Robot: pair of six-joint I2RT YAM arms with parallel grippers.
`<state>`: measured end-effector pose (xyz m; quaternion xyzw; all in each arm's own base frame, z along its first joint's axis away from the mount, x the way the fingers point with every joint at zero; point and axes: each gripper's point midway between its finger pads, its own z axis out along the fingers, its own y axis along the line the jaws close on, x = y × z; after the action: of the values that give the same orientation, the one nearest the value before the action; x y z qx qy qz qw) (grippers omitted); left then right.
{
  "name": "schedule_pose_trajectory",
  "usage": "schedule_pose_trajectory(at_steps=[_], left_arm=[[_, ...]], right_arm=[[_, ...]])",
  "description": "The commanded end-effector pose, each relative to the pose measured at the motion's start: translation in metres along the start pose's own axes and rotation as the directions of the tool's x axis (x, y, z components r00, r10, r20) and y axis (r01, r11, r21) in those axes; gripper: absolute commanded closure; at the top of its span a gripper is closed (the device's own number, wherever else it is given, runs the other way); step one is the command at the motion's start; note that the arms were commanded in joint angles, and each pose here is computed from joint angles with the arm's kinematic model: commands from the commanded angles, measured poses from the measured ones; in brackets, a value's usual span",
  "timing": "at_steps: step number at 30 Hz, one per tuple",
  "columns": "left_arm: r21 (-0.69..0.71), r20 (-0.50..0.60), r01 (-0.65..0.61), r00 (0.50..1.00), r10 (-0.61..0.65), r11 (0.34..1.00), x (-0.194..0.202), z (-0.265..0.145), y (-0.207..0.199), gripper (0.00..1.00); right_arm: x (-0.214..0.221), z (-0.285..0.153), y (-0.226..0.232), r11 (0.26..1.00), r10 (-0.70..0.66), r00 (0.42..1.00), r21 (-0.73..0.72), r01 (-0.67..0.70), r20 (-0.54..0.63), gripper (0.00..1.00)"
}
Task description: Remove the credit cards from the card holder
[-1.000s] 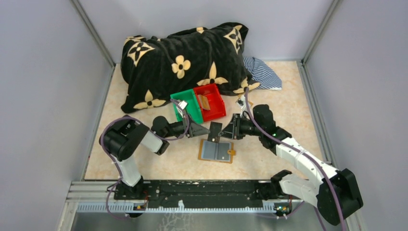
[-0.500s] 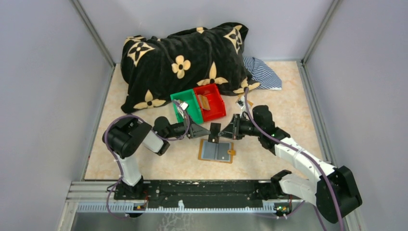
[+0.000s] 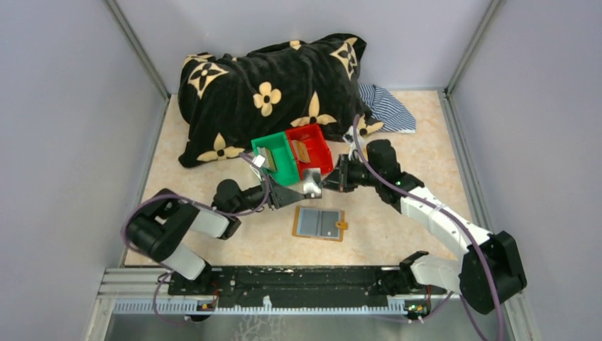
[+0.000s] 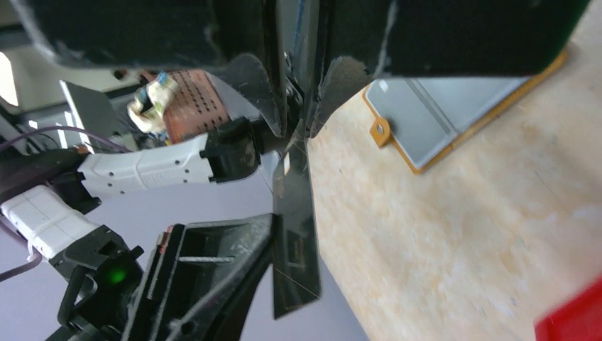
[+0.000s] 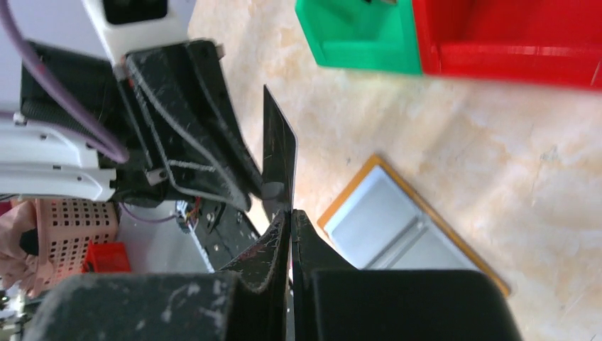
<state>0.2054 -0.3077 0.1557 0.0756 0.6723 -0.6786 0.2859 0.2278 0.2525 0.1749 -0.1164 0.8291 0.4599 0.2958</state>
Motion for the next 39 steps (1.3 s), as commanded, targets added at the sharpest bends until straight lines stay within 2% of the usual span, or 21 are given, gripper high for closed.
schedule_pose_trajectory(at_steps=[1,5,10,18,19,21,23,29,35,39], left_arm=[[-0.109,0.069,-0.144,0.986,0.152,0.984,-0.011,-0.014,0.005,0.79],[-0.168,0.094,-0.137,0.984,0.154,0.976,-0.012,-0.027,0.009,0.79],[-0.296,0.084,-0.142,0.981,0.174,0.945,-0.003,-0.047,0.028,0.79],[-0.481,0.057,-0.211,0.961,0.271,0.851,0.006,-0.091,0.042,0.80],[-0.493,0.055,-0.218,0.958,0.280,0.843,0.007,-0.096,0.042,0.76],[-0.502,0.058,-0.232,0.952,0.300,0.833,0.011,-0.105,0.042,0.56],[-0.515,0.067,-0.224,0.952,0.299,0.828,0.015,-0.112,0.044,0.50],[-0.562,0.072,-0.237,0.941,0.332,0.792,0.009,-0.123,0.040,0.49],[-0.598,0.049,-0.264,0.930,0.364,0.757,0.002,-0.128,0.038,0.48],[-0.595,0.035,-0.264,0.935,0.353,0.759,0.002,-0.124,0.040,0.48]], right_arm=[[-0.044,0.006,0.011,0.995,-0.100,0.993,0.006,0.099,0.070,1.00],[-0.060,0.016,0.015,0.993,-0.117,0.990,-0.003,0.118,0.076,1.00],[-0.090,0.033,0.010,0.982,-0.178,0.983,0.075,0.175,0.048,1.00],[-0.118,0.095,0.015,0.930,-0.247,0.962,0.251,0.269,-0.117,1.00],[-0.120,0.103,0.013,0.915,-0.254,0.957,0.284,0.286,-0.142,1.00],[-0.121,0.121,0.014,0.886,-0.259,0.945,0.342,0.314,-0.198,1.00],[-0.121,0.139,0.013,0.863,-0.251,0.935,0.380,0.334,-0.252,1.00],[-0.118,0.180,0.000,0.789,-0.267,0.904,0.462,0.404,-0.334,1.00],[-0.117,0.179,-0.007,0.771,-0.272,0.902,0.486,0.412,-0.334,1.00],[-0.114,0.174,-0.011,0.761,-0.278,0.900,0.495,0.419,-0.335,1.00]])
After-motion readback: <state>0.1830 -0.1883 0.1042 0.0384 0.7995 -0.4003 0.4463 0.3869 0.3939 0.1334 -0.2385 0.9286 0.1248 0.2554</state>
